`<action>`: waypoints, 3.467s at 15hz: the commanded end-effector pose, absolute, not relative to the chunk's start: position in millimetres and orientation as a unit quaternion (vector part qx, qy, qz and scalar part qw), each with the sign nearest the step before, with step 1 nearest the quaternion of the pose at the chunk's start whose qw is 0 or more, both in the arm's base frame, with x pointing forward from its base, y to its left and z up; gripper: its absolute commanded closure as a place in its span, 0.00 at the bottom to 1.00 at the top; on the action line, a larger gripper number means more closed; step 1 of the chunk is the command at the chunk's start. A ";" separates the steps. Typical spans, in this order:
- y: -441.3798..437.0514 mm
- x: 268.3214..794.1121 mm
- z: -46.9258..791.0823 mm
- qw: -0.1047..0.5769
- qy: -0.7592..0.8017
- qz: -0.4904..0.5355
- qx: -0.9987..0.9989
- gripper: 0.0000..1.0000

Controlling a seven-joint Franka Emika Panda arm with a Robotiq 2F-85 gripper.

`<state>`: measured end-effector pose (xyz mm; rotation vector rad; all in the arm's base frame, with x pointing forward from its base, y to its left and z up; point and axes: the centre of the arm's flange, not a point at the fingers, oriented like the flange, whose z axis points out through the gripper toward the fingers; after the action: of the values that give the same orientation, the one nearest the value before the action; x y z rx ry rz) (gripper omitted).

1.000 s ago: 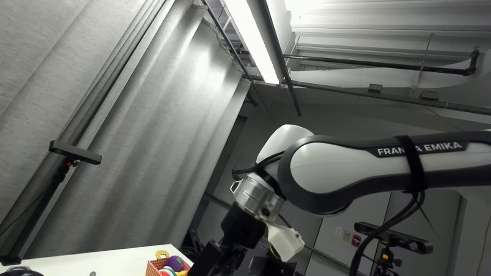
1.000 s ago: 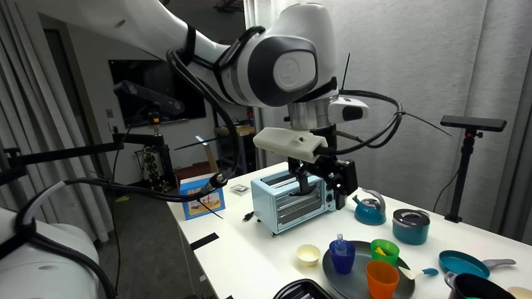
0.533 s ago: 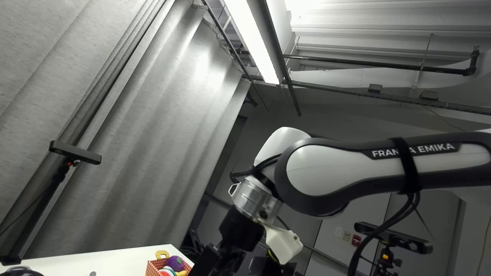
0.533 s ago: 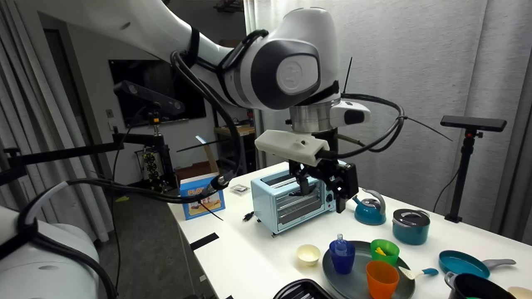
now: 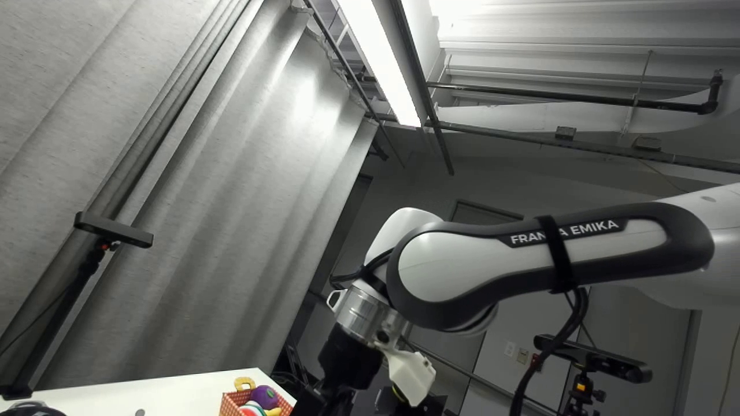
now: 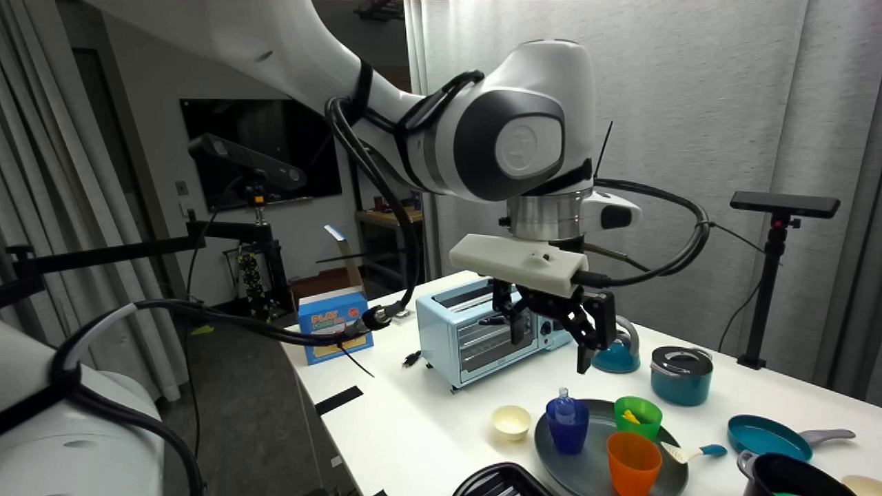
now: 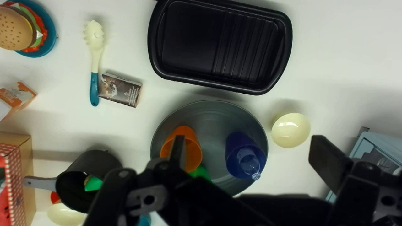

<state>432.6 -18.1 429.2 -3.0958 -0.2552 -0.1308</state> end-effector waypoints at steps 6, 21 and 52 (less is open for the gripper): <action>-58.7 463.0 405.8 0.021 -0.101 -0.011 -0.995 0.00; -130.3 476.6 340.6 0.028 -0.182 0.044 -0.982 0.00; -157.5 496.3 281.8 -0.012 -0.306 0.016 -0.952 0.00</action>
<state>485.4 -145.5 295.4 -3.0534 -0.8979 0.0905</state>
